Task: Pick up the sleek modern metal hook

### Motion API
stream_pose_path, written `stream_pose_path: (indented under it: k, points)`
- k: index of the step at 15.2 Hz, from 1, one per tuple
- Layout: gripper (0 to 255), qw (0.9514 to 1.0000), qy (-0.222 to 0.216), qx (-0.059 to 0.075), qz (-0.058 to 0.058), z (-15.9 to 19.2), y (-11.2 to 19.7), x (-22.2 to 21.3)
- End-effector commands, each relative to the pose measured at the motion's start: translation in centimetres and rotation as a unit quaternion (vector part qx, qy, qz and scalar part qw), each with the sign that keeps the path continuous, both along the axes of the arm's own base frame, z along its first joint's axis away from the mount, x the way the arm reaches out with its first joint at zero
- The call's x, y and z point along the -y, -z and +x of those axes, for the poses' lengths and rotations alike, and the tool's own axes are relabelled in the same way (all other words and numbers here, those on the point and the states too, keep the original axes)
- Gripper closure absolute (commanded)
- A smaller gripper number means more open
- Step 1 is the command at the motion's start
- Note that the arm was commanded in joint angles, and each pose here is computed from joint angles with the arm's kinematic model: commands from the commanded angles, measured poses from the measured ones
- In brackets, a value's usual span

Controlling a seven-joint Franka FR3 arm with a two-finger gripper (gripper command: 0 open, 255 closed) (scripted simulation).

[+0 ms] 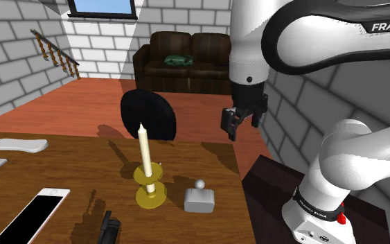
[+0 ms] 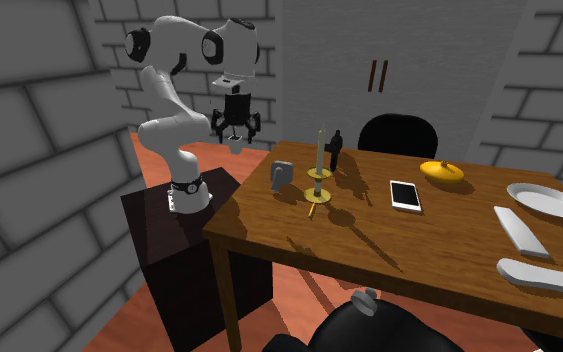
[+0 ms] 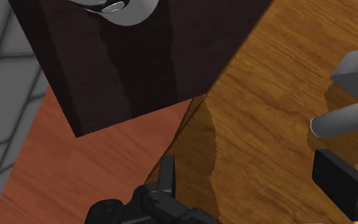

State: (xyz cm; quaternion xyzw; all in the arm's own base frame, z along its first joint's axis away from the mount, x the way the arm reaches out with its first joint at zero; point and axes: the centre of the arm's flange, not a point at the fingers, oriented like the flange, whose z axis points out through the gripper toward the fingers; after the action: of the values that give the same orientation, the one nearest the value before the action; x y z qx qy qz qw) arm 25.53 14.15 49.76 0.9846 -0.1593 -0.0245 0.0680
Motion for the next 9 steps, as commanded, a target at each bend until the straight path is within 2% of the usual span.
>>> stream_pose_path:
  k: [1, 5, 9]
  points:
    - [0, 0.9992, 0.038, 0.007, -0.003, 0.2, 1.6, -2.4]
    - [0, 0.9939, 0.108, 0.020, -0.010, 1.0, 4.4, -6.8]
    - [0, 0.9835, 0.177, 0.034, -0.017, 2.6, 7.2, -11.0]
